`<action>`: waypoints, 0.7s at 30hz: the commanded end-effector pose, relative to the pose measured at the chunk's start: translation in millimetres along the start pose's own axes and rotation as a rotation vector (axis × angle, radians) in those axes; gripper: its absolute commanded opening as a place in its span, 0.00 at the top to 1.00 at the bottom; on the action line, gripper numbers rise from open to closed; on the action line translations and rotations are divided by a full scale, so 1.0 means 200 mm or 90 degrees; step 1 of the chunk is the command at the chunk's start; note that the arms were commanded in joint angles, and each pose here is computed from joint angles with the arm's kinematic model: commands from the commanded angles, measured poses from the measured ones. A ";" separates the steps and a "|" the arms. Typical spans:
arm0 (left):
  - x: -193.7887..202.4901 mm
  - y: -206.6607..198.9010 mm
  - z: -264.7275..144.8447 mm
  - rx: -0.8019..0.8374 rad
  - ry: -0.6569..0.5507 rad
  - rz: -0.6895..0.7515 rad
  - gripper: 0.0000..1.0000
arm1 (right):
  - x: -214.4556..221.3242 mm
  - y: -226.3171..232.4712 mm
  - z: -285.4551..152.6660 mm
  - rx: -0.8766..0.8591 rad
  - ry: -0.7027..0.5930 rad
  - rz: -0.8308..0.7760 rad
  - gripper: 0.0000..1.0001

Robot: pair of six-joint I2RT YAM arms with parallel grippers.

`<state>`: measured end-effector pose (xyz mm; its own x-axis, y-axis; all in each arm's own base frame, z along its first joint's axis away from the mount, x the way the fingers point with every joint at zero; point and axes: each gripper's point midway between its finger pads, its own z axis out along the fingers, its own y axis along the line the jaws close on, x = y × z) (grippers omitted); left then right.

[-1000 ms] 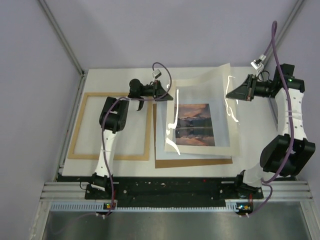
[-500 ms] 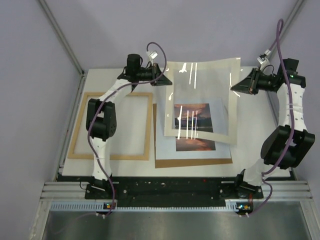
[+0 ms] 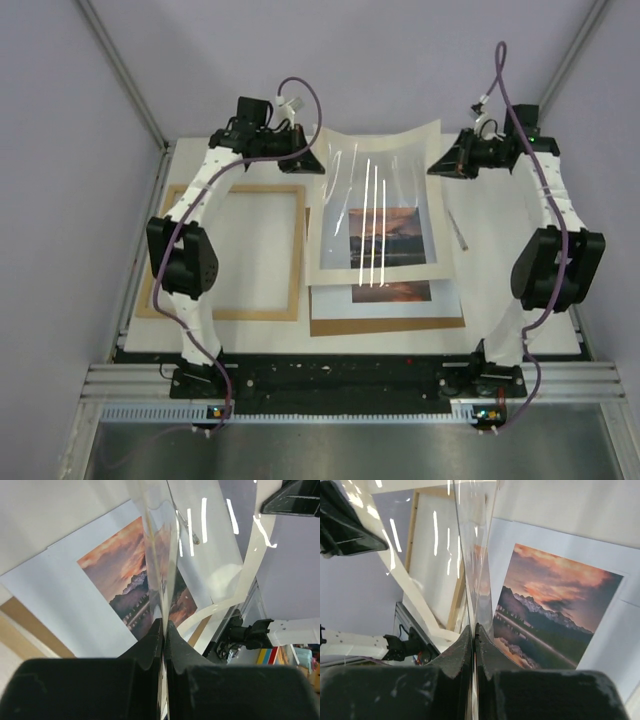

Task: Take the photo out of the frame
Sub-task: Pick up the photo frame item from the photo frame, then place the photo frame item at the center of the board.

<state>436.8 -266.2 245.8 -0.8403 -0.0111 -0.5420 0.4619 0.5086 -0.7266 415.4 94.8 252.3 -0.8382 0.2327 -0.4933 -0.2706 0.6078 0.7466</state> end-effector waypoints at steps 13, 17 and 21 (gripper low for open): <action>0.12 0.48 -0.65 -0.315 0.037 0.038 1.00 | 0.16 0.35 0.86 -0.066 0.123 -0.102 1.00; 0.12 0.61 -0.81 -0.374 0.038 0.023 1.00 | 0.25 0.41 1.06 -0.084 0.161 -0.109 1.00; 0.16 0.68 -0.93 -0.411 0.058 0.007 1.00 | 0.39 0.51 1.24 -0.109 0.199 -0.123 1.00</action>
<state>427.2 -62.5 198.2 -0.8771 0.0097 -0.4802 0.2173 0.8997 -0.3787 446.6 317.9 163.6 -0.8897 -0.0955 -0.4465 -0.4219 0.5458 0.7240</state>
